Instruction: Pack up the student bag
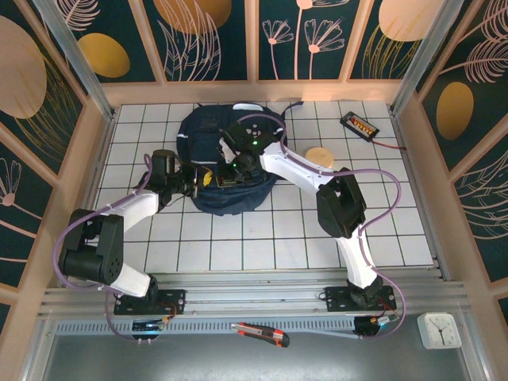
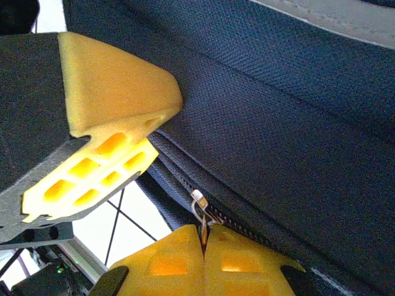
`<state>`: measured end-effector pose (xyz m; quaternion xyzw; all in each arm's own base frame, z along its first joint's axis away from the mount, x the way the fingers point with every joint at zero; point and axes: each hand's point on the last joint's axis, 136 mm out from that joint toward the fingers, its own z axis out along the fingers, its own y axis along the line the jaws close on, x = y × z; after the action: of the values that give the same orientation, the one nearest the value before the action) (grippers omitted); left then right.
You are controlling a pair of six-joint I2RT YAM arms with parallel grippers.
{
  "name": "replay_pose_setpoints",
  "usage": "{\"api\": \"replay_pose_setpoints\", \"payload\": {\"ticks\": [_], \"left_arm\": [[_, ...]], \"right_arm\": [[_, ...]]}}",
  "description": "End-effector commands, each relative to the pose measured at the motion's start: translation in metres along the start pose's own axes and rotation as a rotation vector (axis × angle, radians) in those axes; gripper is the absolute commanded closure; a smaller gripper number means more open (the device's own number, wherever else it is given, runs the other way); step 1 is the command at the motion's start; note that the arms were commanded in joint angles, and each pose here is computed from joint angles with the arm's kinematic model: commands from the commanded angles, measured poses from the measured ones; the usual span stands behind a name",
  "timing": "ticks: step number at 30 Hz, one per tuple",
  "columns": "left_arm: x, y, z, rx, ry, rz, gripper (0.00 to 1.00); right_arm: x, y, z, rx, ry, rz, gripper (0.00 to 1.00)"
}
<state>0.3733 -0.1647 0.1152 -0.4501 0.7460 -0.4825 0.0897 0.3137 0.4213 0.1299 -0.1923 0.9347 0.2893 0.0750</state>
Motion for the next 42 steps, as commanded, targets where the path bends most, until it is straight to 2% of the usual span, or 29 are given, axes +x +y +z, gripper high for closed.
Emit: {"api": "replay_pose_setpoints", "payload": {"ticks": [1,12,18,23,28,33,40,41,42], "left_arm": [[-0.012,-0.014,-0.001,0.036,-0.034,0.066,1.00],[-0.029,-0.013,-0.020,0.003,-0.073,0.131,1.00],[-0.033,-0.019,-0.025,-0.026,-0.075,0.193,1.00],[-0.036,-0.023,-0.029,-0.053,-0.078,0.245,1.00],[-0.040,-0.025,-0.030,-0.062,-0.066,0.271,1.00],[-0.062,-0.035,-0.033,-0.095,-0.095,0.336,1.00],[-0.114,-0.048,-0.035,-0.233,-0.145,0.465,1.00],[-0.120,-0.049,-0.036,-0.240,-0.152,0.461,0.93],[-0.123,-0.051,-0.037,-0.238,-0.157,0.457,0.79]], "right_arm": [[0.012,0.004,-0.014,0.001,0.022,-0.025,1.00],[0.023,-0.099,-0.059,0.143,-0.020,0.126,1.00],[0.015,-0.147,-0.079,0.199,-0.066,0.150,1.00],[0.000,-0.163,-0.083,0.194,-0.109,0.101,1.00],[-0.007,-0.145,-0.076,0.124,-0.115,0.012,1.00],[0.010,-0.092,-0.058,0.043,-0.068,-0.118,1.00],[0.045,-0.011,-0.019,-0.046,0.026,-0.242,1.00],[0.047,-0.006,-0.013,-0.044,0.035,-0.249,1.00],[0.047,-0.004,-0.009,-0.040,0.039,-0.246,1.00]]}}
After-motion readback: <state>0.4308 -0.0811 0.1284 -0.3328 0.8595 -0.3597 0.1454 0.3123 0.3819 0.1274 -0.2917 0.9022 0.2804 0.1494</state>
